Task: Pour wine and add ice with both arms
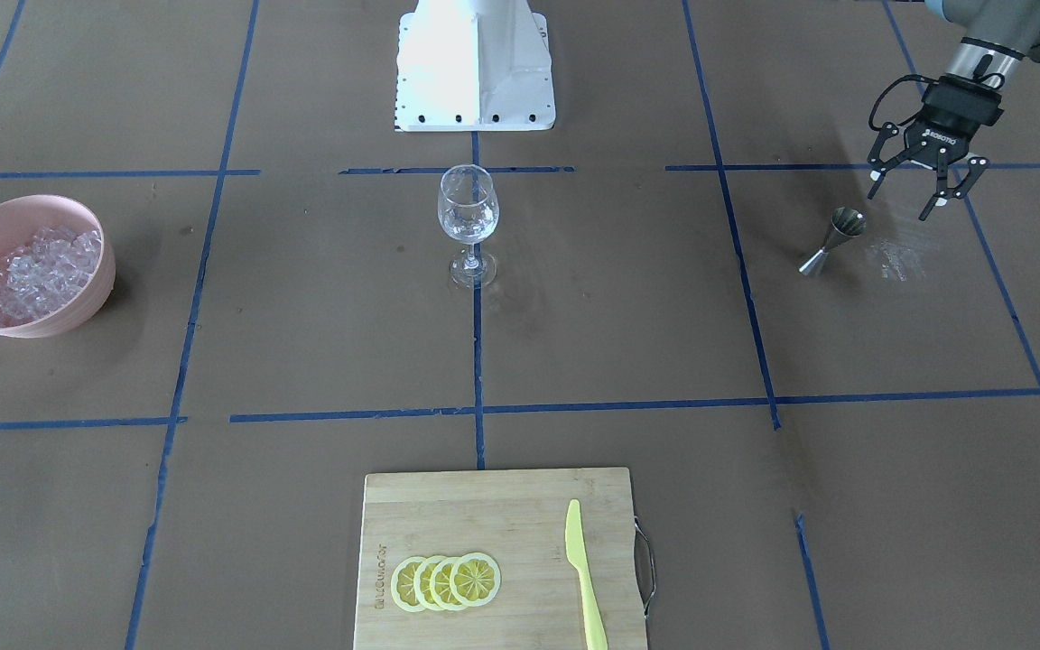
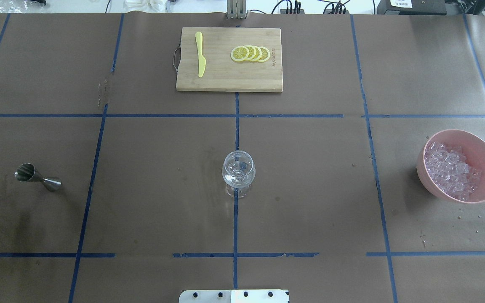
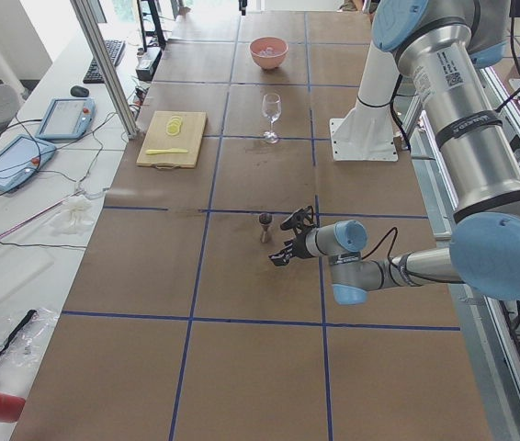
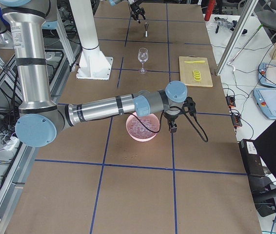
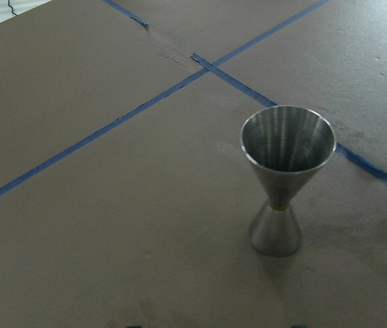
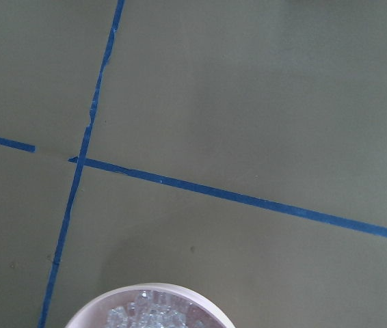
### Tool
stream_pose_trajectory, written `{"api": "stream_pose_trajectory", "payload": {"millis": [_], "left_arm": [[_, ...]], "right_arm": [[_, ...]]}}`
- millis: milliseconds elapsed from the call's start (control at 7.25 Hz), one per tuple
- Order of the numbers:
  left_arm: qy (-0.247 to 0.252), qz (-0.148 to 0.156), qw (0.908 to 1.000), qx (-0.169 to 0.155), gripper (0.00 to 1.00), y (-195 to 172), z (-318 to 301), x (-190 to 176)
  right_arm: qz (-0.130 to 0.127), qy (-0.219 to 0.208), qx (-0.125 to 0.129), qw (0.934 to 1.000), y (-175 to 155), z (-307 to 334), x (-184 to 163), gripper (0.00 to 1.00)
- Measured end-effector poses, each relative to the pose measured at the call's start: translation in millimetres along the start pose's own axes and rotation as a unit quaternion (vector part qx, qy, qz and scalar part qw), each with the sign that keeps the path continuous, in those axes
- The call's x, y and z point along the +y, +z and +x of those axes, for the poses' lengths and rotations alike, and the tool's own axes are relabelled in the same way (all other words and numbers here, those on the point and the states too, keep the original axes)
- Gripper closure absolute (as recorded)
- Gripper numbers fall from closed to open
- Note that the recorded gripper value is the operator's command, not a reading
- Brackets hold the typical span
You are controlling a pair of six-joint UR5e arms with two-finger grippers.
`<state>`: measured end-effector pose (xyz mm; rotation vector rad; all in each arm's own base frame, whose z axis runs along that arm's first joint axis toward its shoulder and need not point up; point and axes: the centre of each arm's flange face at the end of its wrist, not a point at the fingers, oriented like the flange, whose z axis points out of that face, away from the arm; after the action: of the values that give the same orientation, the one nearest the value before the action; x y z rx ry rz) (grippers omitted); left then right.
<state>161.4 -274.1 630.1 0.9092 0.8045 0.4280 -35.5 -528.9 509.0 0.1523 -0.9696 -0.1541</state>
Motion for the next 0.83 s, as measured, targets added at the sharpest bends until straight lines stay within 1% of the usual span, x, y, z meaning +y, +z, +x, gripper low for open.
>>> {"api": "stream_pose_trajectory", "payload": {"millis": [138, 276, 414, 552, 690, 828], "left_arm": [[0.013, -0.024, 0.9996, -0.007, 0.15, -4, -32, -15], [0.023, -0.052, 0.9981, -0.025, 0.06, 4, -64, -40], [0.028, -0.078, 0.9955, -0.044, 0.0, 15, -91, -66], [0.024, -0.092, 0.9939, -0.057, 0.0, 20, -107, -81], [0.019, -0.097, 0.9931, -0.064, 0.0, 21, -115, -87], [0.013, -0.102, 0.9924, -0.068, 0.0, 20, -120, -85]], "right_arm": [[-0.006, 0.017, 0.003, 0.9998, 8, -22, 4, 0.0], [-0.01, 0.037, 0.016, 0.9991, 22, -43, 17, 0.0], [-0.007, 0.049, 0.026, 0.9984, 39, -55, 39, 0.0], [0.001, 0.055, 0.029, 0.998, 55, -56, 66, 0.0], [0.005, 0.065, 0.036, 0.9972, 72, -56, 90, 0.01], [0.0, 0.076, 0.048, 0.996, 88, -52, 108, 0.02]]}}
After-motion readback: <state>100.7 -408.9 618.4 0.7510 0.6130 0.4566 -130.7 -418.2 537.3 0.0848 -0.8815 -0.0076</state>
